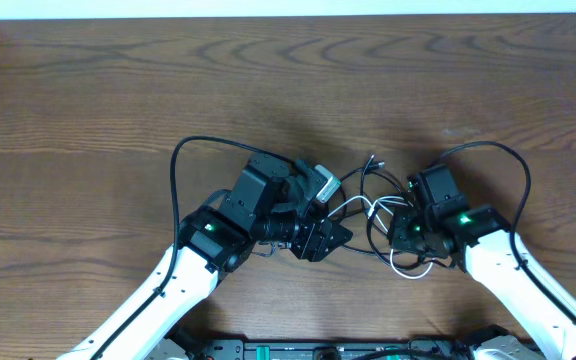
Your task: Untangle cables
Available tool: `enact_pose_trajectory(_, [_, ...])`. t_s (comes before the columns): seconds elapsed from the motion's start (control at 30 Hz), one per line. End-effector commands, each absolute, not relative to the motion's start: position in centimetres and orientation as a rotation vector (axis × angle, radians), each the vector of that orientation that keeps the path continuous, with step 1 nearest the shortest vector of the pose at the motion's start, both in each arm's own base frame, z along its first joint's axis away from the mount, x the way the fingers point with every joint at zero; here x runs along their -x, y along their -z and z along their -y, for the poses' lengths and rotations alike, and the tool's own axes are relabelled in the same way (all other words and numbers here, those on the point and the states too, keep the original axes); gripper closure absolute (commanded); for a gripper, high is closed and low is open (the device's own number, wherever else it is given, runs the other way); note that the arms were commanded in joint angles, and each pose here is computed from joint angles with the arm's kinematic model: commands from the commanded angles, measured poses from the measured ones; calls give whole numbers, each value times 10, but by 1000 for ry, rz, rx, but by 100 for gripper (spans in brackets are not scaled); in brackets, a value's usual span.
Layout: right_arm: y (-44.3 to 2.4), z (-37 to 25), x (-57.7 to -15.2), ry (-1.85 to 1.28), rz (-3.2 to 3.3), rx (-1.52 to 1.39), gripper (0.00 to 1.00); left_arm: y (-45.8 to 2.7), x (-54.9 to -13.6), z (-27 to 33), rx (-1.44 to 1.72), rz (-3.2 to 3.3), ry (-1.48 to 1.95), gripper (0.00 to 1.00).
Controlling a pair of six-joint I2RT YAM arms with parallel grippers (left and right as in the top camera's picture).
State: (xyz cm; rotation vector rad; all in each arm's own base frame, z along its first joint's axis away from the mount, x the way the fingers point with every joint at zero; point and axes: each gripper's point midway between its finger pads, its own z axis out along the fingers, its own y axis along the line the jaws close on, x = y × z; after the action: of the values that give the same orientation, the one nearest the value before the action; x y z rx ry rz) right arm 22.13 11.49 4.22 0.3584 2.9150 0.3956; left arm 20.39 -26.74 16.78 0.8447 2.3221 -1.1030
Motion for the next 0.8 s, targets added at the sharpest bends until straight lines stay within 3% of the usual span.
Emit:
enact_pose_trajectory(0.0, [-29, -105, -221, -353, -2875, -569, 68, -166, -200, 268, -863, -2322, 1114, 31])
enact_pose_trajectory(0.17, [-20, -100, -224, -348, -2823, -674, 61, -166, -200, 268, -863, -2322, 1114, 31])
enact_pose_trajectory(0.33, [-16, -91, -223, -278, -2806, -691, 44, -166, -200, 268, -863, -2322, 1114, 31])
enact_pose_trajectory(0.4, [-14, -88, -222, -259, -2804, -693, 33, -166, -200, 268, -863, -2322, 1114, 31])
enact_pose_trajectory(0.5, [-14, -88, -223, -257, -2799, -692, 33, -166, -200, 268, -863, -2322, 1114, 31])
enact_pose_trajectory(0.77, [-18, -85, -238, -242, -2728, -677, 48, -165, -199, 267, -862, -2331, 1114, 31])
